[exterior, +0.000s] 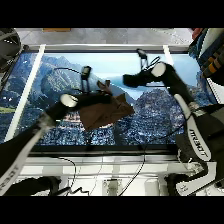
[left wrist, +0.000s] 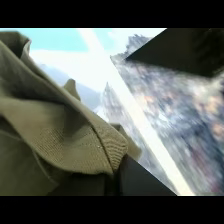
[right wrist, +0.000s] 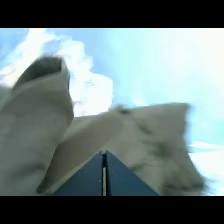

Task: Fold the clothes and pants, and hang the long-sleeved shirts on hangers.

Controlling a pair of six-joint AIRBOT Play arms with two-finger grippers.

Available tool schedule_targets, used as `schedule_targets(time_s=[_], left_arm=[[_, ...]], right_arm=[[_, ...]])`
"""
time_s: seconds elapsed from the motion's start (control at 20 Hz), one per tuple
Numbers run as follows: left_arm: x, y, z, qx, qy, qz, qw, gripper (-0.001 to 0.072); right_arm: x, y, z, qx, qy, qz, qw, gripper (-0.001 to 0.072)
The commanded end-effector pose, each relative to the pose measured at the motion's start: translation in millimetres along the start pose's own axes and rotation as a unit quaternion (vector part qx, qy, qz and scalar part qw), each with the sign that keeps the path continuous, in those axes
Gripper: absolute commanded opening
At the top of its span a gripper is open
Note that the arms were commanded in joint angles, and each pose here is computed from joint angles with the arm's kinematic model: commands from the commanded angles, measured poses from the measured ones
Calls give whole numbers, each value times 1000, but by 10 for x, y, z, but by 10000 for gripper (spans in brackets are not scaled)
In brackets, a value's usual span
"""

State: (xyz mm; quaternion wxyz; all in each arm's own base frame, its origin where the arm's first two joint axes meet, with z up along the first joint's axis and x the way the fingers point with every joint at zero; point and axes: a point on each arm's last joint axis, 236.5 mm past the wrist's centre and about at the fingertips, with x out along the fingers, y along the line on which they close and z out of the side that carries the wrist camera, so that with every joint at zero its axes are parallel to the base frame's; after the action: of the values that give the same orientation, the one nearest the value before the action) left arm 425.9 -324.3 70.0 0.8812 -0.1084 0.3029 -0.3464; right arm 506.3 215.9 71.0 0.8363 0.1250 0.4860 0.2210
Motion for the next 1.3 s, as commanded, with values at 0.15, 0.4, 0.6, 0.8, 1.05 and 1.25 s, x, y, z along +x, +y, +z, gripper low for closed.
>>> schedule_targets(time_s=[0.15, 0.4, 0.6, 0.8, 1.05, 1.25], left_arm=[[425, -465, -339, 41, -8, 3, 999, 711], [49, -354, 232, 35, -69, 14, 997, 710], [-219, -68, 586, 22, -107, 38, 993, 710], [-268, 22, 640, 19, -112, 45, 993, 710], [-248, -27, 572, 20, -98, 34, 994, 709], [-244, -38, 555, 20, -94, 32, 995, 709]], right_arm=[[-331, -857, 99, 3, -6, -87, 996, 11], [-60, -1248, 58, -30, 8, -119, 992, 9], [342, -1001, -398, 50, 92, 87, 991, 10], [498, -944, -528, 61, 109, 121, 985, 699], [774, -1040, -752, 61, 145, 48, 986, 697], [968, -881, -1253, 131, 239, 107, 956, 694]])
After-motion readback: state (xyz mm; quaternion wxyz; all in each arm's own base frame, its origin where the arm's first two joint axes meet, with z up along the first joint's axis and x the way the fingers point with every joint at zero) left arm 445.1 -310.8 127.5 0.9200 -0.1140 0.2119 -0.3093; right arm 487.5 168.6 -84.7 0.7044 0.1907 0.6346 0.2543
